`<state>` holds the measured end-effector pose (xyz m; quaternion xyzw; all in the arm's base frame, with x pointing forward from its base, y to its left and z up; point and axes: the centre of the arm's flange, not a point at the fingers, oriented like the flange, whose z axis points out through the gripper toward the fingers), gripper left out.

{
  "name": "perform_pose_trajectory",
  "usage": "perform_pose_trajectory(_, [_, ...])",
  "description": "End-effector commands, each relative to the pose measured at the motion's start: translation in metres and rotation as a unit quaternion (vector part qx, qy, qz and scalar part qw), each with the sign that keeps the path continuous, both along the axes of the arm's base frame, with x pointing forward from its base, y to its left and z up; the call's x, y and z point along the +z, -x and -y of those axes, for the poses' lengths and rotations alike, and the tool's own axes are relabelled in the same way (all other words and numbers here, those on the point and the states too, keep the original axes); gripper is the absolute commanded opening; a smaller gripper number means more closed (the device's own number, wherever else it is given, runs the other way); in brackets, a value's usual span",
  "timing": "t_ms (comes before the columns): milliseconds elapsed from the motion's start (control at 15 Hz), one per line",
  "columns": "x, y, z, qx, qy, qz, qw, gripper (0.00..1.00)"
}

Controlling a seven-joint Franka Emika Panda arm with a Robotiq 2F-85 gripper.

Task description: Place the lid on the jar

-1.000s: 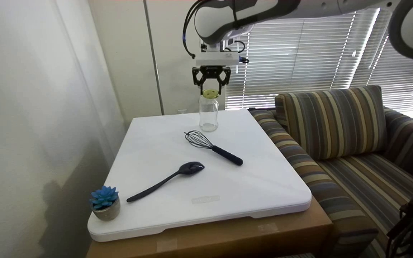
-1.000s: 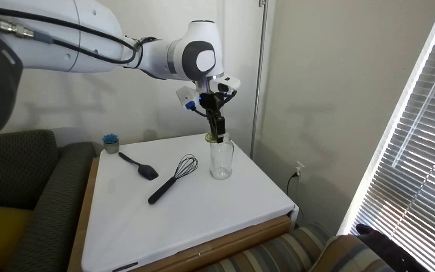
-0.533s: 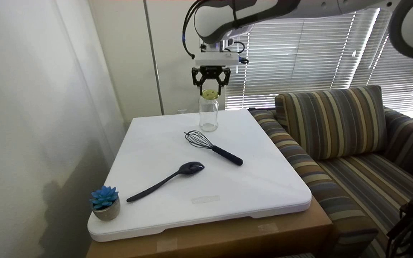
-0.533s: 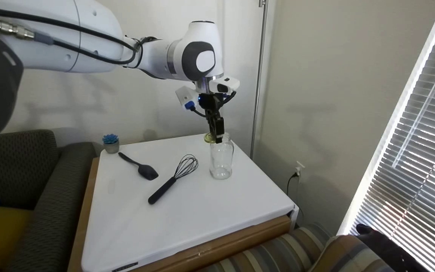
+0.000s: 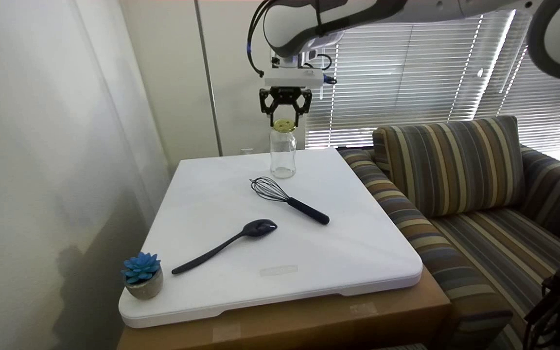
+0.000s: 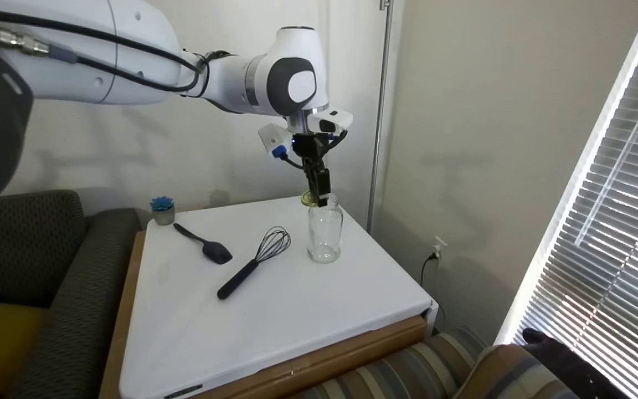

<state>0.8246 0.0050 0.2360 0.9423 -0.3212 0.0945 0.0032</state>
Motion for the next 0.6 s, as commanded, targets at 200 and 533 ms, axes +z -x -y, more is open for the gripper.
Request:
perform_pose_trajectory(200, [0.0131, -0.0769, 0.0040, 0.000, 0.002, 0.024, 0.9997, 0.47])
perform_pose_trajectory(533, [0.0152, -0.0808, 0.0069, -0.008, 0.010, 0.045, 0.9989, 0.47])
